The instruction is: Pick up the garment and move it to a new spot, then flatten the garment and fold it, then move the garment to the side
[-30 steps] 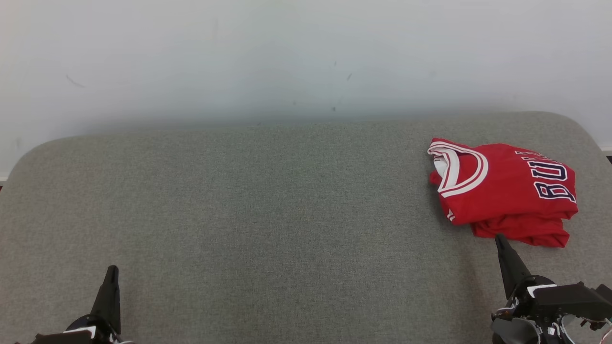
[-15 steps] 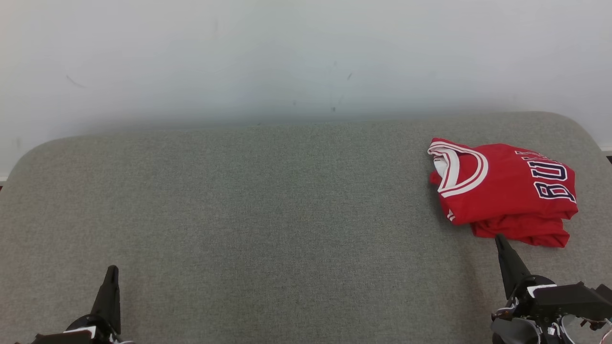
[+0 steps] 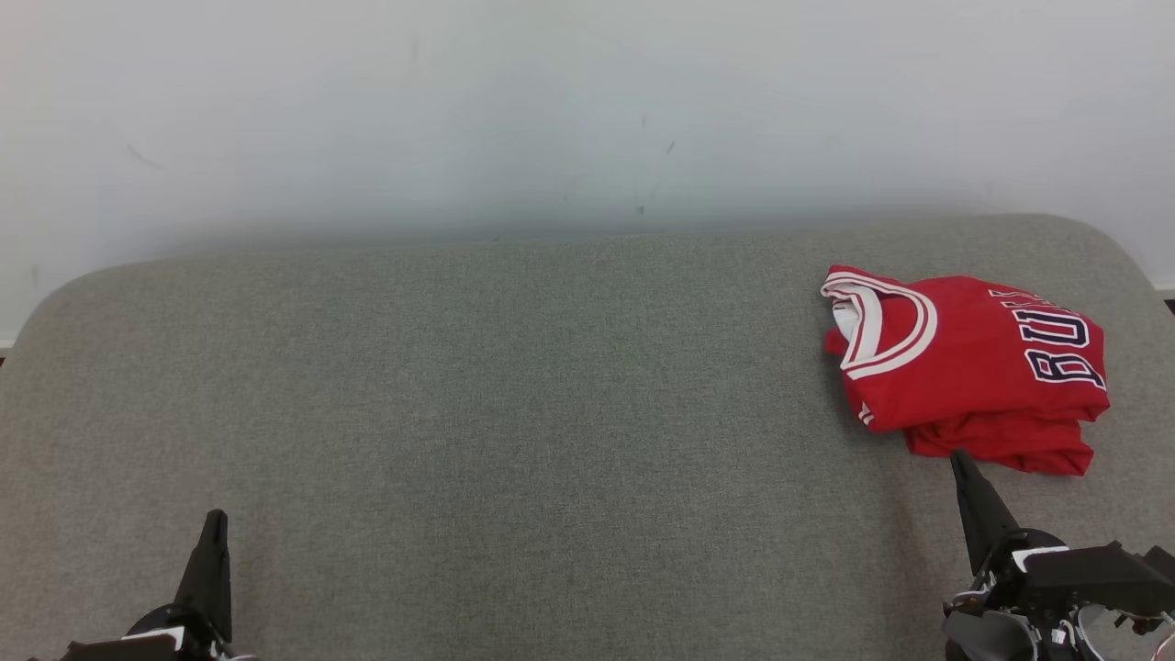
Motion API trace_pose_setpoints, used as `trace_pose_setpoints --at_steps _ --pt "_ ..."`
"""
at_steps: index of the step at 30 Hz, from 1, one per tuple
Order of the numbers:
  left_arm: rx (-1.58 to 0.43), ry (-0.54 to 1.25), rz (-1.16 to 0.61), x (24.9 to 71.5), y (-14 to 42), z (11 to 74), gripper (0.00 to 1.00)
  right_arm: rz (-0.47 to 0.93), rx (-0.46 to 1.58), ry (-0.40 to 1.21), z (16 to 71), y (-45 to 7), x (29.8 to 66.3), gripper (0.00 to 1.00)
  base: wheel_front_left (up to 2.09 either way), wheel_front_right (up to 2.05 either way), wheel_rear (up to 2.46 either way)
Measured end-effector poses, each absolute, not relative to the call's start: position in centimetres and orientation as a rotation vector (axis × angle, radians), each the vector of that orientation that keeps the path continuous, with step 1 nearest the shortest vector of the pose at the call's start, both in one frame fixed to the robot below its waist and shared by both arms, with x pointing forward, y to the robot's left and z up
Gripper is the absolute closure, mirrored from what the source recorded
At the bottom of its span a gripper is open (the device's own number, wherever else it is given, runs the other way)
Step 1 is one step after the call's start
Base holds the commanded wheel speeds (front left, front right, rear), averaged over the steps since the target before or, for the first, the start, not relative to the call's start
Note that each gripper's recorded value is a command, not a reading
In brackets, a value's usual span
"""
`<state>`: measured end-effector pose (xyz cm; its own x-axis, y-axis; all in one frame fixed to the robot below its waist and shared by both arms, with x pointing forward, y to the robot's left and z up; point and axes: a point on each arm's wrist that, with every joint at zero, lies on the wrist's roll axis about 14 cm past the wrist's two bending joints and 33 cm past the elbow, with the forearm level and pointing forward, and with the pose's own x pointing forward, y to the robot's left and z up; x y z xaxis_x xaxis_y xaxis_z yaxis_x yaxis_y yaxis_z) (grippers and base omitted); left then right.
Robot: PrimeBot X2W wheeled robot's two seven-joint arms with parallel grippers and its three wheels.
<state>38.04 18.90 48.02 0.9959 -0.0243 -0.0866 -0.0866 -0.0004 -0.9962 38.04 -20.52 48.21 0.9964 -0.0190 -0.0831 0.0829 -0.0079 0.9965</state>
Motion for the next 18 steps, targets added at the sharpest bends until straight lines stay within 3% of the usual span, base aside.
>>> trace_pose_setpoints --at_steps 18 --pt "-1.571 0.087 0.049 38.04 18.90 48.03 1.00 -0.081 1.577 0.050 48.20 -20.52 38.03 1.00 0.00 0.00 0.00"
